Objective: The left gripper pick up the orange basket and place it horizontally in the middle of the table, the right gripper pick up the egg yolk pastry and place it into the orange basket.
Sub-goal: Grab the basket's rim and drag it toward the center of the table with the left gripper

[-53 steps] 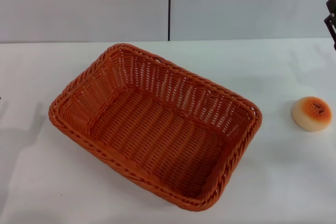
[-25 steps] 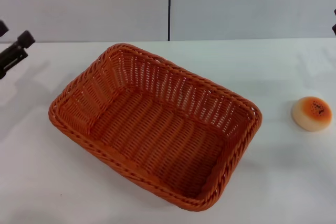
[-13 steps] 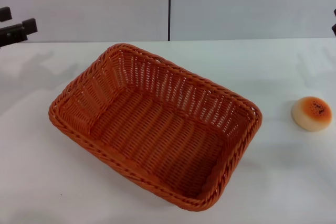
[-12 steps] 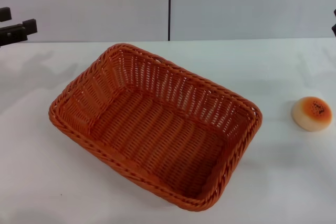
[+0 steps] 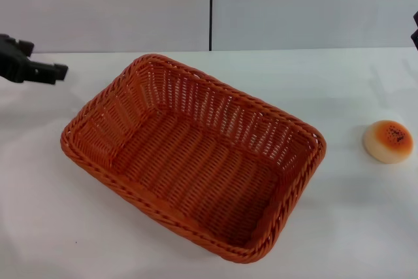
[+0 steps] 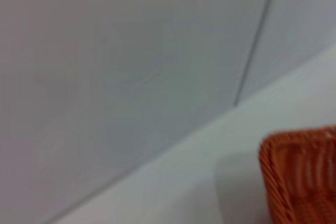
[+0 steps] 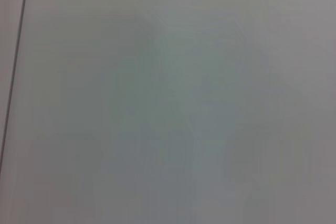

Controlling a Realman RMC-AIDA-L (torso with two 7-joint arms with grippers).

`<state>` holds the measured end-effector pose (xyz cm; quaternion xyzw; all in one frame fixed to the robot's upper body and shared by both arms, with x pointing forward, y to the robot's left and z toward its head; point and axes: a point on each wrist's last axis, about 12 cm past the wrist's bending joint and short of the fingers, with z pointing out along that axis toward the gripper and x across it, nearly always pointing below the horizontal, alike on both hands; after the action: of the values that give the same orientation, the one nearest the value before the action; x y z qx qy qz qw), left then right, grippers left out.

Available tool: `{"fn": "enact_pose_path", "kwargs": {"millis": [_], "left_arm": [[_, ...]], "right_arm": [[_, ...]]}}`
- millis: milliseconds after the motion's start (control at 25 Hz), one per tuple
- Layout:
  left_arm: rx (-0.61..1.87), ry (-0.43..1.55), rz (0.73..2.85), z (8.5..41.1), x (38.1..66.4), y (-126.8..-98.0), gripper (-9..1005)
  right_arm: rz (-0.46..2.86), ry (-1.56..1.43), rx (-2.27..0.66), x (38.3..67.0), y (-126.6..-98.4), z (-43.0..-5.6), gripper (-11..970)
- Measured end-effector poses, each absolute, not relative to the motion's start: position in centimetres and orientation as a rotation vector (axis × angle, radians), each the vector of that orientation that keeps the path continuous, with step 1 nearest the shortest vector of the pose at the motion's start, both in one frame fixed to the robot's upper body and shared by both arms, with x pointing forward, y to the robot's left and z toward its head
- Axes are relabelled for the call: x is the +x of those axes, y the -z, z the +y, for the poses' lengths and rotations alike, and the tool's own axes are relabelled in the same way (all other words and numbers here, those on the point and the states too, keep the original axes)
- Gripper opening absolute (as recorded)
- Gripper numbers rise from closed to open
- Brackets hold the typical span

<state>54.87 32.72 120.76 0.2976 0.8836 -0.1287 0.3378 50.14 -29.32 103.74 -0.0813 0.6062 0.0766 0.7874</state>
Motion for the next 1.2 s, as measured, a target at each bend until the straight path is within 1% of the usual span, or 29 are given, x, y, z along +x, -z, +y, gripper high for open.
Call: {"fn": "enact_pose_path", "kwargs": {"millis": [40,80,240,360,520,680,1040,1200], "left_arm": [[0.806,0.323,2.350,31.9,55.0,-121.1,805],[0.806,0.323,2.350,31.9,55.0,-121.1,803],[0.855,0.319,2.426,30.1,55.2,-122.0,799],[0.869,0.337,2.468,28.9,55.2,-122.0,796],[0.870,0.356,2.512,27.6,55.3,-121.5,791],[0.833,0.409,2.542,27.0,55.4,-120.9,787],[0.844,0.380,2.499,24.9,55.6,-118.8,777],[0.828,0.379,2.472,24.5,55.9,-118.3,773]], "right_arm": [[1.306,-0.165,-0.175,50.2,-103.8,-29.3,664],[1.306,-0.165,-0.175,50.2,-103.8,-29.3,664],[1.305,-0.164,-0.175,50.2,-103.8,-29.3,663],[1.305,-0.159,-0.167,50.2,-103.8,-29.4,663],[1.302,-0.149,-0.151,50.2,-103.8,-29.6,663],[1.300,-0.149,-0.150,50.1,-103.8,-29.7,663],[1.308,-0.145,-0.148,49.8,-103.6,-29.8,663],[1.313,-0.144,-0.148,49.7,-103.5,-29.9,663]]}}
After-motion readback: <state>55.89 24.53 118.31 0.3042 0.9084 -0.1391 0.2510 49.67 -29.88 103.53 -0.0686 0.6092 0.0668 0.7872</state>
